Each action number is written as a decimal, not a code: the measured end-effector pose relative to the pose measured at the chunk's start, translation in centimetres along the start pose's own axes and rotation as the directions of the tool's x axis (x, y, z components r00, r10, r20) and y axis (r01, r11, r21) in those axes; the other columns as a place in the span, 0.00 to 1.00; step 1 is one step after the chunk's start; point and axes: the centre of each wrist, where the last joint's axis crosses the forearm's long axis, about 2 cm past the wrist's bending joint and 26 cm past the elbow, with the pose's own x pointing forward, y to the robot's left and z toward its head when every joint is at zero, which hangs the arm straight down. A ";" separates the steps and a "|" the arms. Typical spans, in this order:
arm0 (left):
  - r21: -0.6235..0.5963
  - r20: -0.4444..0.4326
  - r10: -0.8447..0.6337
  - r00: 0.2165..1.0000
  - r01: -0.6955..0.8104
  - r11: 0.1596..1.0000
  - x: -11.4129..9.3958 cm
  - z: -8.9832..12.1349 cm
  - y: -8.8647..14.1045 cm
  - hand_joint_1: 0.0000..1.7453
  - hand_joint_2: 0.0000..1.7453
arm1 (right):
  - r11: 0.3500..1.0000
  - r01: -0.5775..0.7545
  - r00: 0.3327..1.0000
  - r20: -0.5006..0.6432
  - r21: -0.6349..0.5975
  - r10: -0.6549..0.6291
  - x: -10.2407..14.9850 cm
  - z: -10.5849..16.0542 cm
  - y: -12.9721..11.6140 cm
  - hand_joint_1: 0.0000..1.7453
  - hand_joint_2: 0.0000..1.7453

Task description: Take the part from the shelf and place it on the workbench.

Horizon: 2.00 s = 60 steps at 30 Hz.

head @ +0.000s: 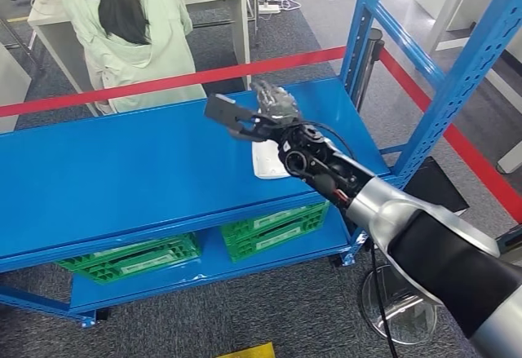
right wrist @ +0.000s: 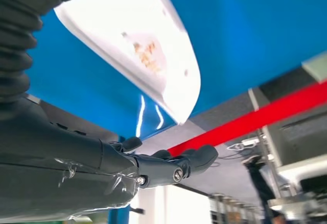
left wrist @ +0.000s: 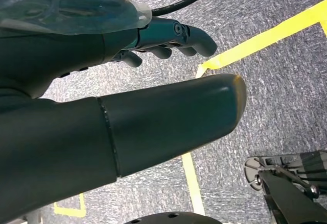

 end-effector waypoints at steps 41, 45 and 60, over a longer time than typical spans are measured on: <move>0.016 -0.021 0.000 1.000 0.000 1.000 -0.5 0.0 0.2 0.00 0.00 | 0.974 -0.106 0.984 -0.121 0.198 0.131 -0.4 4.4 2.8 0.00 1.00; 0.017 -0.021 0.001 1.000 -0.001 1.000 -0.5 0.0 0.2 0.00 0.00 | 0.975 -0.091 0.985 -0.124 0.201 0.117 -0.4 4.4 2.8 0.00 1.00; 0.024 -0.024 -0.004 1.000 0.004 1.000 -0.4 0.0 0.3 0.00 0.00 | 0.985 -0.013 0.984 -0.171 0.170 0.043 -2.2 3.6 3.3 0.00 1.00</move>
